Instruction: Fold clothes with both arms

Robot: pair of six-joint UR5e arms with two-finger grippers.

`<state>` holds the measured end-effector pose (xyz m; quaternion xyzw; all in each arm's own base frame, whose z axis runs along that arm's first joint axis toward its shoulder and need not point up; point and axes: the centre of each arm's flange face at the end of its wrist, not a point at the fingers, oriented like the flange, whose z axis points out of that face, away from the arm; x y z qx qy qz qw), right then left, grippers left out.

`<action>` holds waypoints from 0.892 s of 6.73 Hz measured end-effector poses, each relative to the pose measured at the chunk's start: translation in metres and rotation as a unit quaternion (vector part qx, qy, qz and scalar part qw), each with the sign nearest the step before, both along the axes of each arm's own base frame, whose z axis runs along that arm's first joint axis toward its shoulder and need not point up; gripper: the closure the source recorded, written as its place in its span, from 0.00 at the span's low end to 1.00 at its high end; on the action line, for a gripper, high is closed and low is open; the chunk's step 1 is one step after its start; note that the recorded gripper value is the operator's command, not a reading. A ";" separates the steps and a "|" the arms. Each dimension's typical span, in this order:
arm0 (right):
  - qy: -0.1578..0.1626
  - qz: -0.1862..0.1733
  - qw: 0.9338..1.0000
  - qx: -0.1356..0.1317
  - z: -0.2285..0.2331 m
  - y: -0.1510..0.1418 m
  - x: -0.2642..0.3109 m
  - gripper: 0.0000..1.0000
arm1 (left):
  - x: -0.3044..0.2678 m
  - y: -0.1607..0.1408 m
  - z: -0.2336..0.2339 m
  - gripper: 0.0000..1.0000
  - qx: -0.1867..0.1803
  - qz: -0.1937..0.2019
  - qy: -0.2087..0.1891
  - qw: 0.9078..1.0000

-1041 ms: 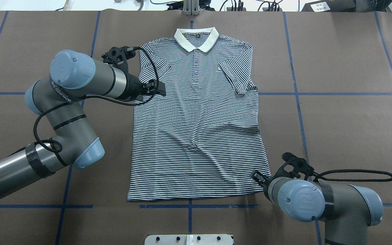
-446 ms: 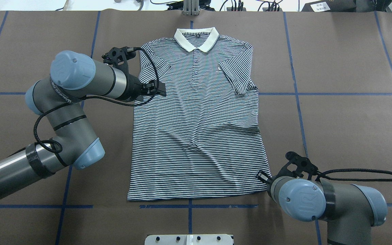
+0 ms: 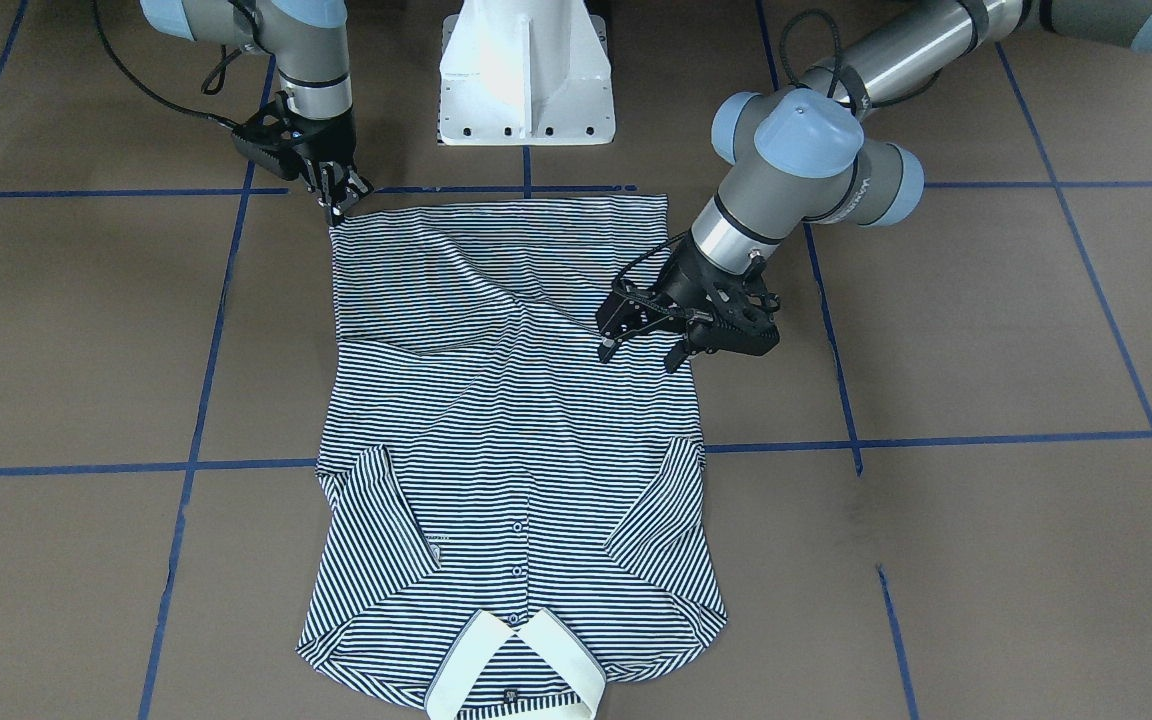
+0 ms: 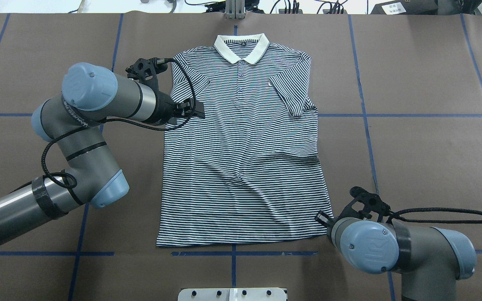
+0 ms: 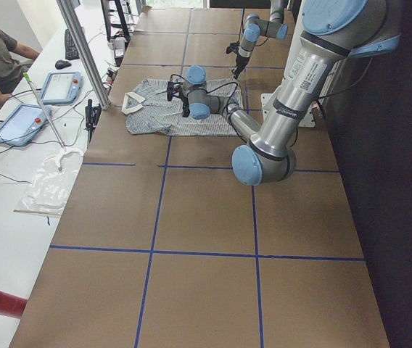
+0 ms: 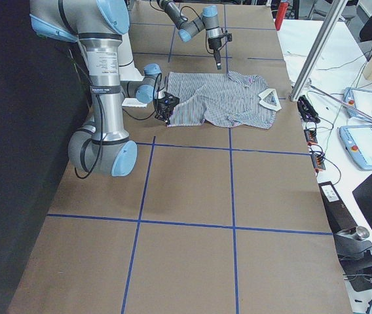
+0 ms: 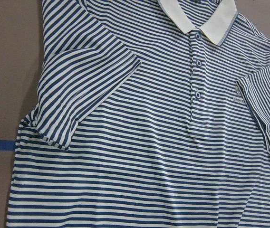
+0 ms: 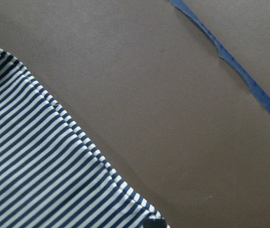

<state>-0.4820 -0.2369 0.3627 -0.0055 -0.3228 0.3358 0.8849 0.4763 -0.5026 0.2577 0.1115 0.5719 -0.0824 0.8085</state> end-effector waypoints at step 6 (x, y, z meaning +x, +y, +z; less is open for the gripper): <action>-0.016 0.000 1.000 0.002 -0.016 -0.001 0.013 1.00 | 0.021 0.163 0.014 0.13 -0.040 -0.041 -0.018 0.998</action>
